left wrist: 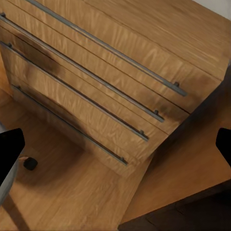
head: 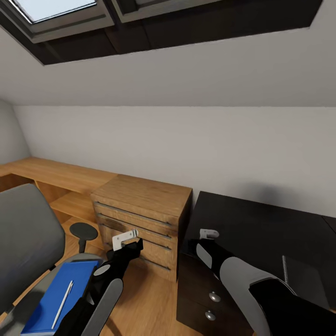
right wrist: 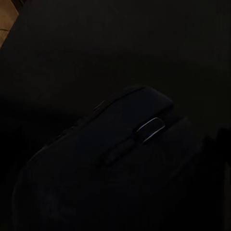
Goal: In the bedroom, organize the workspace by keeping the computer under the desk, ensuring the monitor is on the desk, placing the keyboard on the desk next to the monitor, placing the mouse on the desk next to the keyboard, moving the folder from the swivel chair onto the desk next to the mouse, stacking the notebook on top of the folder with the pen on top of the notebook, and positioning the swivel chair next to the desk.
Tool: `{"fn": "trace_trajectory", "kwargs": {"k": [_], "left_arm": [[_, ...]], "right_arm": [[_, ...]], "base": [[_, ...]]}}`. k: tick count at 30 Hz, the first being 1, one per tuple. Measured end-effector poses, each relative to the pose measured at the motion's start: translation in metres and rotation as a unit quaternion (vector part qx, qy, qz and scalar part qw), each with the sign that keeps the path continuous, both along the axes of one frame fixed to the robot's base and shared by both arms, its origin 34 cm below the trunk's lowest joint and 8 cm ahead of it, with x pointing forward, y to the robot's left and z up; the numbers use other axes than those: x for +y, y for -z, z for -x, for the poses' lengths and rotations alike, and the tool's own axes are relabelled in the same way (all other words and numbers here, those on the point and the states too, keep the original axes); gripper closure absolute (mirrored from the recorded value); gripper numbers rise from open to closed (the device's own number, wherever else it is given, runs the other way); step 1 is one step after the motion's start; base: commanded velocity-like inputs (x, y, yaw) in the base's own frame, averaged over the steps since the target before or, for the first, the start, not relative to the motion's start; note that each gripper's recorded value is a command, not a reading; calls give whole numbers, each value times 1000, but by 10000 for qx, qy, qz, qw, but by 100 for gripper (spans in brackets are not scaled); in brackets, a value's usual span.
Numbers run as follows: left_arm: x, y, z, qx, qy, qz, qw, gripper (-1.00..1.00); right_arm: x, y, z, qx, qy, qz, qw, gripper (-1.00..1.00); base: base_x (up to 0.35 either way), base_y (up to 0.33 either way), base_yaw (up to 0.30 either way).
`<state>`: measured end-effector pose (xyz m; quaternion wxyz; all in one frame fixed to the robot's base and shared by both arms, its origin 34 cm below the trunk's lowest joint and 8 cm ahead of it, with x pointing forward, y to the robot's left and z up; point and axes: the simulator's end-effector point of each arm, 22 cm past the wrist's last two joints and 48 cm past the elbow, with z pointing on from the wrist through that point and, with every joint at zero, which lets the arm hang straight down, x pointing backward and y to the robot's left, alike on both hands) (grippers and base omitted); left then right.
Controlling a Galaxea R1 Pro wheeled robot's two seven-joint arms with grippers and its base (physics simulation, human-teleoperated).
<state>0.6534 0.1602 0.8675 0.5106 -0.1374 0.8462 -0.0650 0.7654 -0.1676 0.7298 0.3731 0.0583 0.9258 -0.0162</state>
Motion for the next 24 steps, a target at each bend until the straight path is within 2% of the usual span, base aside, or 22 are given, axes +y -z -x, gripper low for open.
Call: {"fn": "trace_trajectory", "kwargs": {"k": [8,9,24], "left_arm": [[0,0,0,3,0,-1,10000,-100],[0,0,0,2,0,-2,10000,-100],[1,0,0,-1,-7,-14,10000,-100]], "right_arm": [[0,0,0,-5,-1,3,10000,-100],[0,0,0,-5,-1,4,10000,100],[0,0,0,-8,-7,19,10000,100]], "base": [[0,0,0],[0,0,0],[0,0,0]]}}
